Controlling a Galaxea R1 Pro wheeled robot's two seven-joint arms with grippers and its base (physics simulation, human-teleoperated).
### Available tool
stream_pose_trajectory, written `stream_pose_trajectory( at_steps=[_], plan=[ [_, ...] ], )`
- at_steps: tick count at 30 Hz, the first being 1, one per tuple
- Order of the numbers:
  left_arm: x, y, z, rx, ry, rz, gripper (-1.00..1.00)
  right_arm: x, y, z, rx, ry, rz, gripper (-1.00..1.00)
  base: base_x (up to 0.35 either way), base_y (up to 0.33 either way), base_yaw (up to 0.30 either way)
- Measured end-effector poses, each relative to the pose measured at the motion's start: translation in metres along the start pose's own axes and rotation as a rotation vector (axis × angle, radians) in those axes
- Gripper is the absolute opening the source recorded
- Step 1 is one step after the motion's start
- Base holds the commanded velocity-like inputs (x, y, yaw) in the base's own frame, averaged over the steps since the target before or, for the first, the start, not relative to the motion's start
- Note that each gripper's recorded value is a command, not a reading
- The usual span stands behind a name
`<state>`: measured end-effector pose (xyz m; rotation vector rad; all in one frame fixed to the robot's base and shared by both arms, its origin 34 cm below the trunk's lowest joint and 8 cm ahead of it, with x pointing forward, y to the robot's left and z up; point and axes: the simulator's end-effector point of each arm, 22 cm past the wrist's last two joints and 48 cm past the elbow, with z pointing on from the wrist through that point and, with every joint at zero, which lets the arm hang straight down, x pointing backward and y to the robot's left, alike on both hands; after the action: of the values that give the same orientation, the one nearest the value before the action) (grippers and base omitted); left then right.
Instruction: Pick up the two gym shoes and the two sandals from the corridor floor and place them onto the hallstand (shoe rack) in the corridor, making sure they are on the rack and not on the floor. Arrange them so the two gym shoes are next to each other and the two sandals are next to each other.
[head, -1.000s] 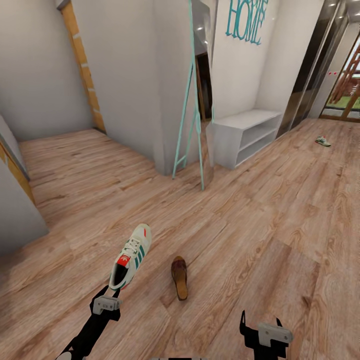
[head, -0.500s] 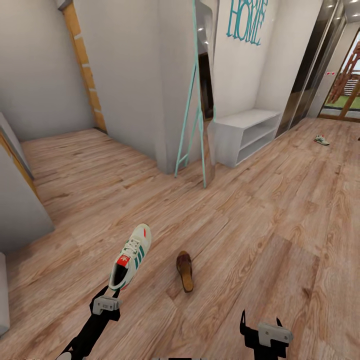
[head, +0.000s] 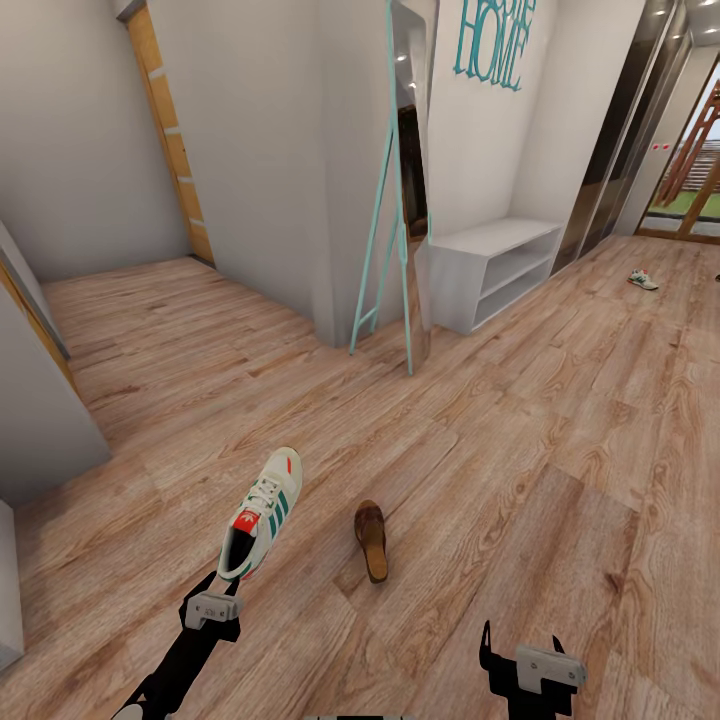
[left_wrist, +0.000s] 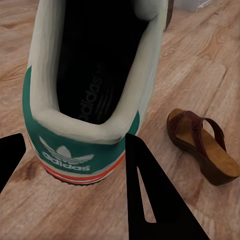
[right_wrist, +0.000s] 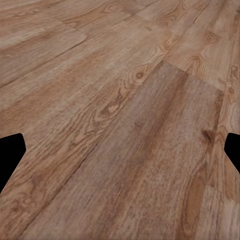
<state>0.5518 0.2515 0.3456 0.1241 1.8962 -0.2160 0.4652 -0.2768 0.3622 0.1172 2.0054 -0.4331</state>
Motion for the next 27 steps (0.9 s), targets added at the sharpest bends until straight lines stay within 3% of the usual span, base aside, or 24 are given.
stream_pose_trajectory(
  at_steps=[8,20,27],
  plan=[
    [0.0,0.0,0.0,0.0,0.0,-0.001,-1.0,0.0,-0.004,0.006,0.006,-0.008,0.003,1.0,-0.001,0.0,0.0],
    [0.0,0.0,0.0,0.0,-0.001,-0.001,-1.0,-0.021,-0.021,0.053,0.072,-0.056,0.054,1.0,0.0,0.0,0.0],
    [-0.001,-0.001,0.0,0.002,-0.001,-0.001,-1.0,-0.079,-0.017,0.084,0.086,-0.153,0.102,1.0,0.0,0.0,0.0]
  ],
)
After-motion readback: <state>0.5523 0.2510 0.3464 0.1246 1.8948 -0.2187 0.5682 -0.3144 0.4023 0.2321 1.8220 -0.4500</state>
